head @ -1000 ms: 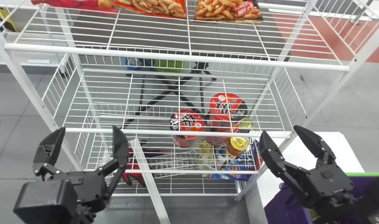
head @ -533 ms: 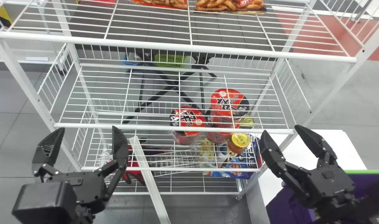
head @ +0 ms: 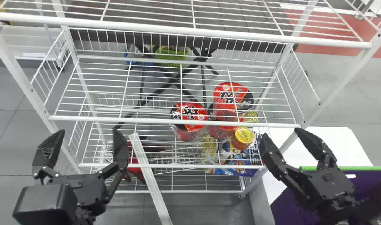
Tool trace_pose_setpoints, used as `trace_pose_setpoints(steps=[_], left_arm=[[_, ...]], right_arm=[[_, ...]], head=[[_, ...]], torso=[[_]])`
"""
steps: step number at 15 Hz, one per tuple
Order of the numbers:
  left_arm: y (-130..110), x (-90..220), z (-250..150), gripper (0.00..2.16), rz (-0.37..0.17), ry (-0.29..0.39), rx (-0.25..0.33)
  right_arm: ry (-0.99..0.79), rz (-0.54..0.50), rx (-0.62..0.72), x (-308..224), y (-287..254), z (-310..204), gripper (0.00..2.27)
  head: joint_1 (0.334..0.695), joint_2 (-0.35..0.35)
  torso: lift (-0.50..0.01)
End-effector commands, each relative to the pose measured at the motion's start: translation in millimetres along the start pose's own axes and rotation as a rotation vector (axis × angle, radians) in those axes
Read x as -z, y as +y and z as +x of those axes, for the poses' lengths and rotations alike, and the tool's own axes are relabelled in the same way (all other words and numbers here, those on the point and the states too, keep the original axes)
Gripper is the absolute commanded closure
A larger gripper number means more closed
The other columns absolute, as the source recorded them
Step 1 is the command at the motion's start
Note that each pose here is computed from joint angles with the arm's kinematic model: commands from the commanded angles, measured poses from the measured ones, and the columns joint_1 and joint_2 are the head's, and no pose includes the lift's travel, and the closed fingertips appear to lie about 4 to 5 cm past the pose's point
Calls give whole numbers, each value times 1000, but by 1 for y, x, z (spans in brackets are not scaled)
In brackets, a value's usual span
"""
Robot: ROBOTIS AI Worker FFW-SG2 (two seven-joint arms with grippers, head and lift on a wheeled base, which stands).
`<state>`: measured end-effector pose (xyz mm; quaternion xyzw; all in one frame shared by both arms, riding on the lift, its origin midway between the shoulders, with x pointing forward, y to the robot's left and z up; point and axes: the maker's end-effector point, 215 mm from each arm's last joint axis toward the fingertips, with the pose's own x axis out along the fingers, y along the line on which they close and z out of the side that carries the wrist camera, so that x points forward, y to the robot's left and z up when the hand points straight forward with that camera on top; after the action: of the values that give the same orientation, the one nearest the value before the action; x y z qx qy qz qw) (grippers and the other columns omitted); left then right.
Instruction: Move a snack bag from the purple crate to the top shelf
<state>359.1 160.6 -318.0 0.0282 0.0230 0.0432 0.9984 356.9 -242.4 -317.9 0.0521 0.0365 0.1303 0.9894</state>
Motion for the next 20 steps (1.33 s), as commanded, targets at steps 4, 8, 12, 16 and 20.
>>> trace_pose_setpoints(steps=[4,8,12,16,20], left_arm=[[0,2,0,103,0,3,-1],[0,2,0,103,0,3,-1],[-1,2,0,103,1,3,0],[-2,1,0,103,1,1,3],[-2,1,0,103,4,2,2]], right_arm=[[5,5,3,3,-1,0,167],[5,5,3,3,-1,0,171],[16,8,6,7,-3,-1,167],[19,9,10,8,-5,-1,167],[15,8,10,6,-5,0,164]], head=[[695,-133],[695,-134],[695,-135],[695,-138],[695,-141]], torso=[[-370],[-386],[-402],[-418],[-434]])
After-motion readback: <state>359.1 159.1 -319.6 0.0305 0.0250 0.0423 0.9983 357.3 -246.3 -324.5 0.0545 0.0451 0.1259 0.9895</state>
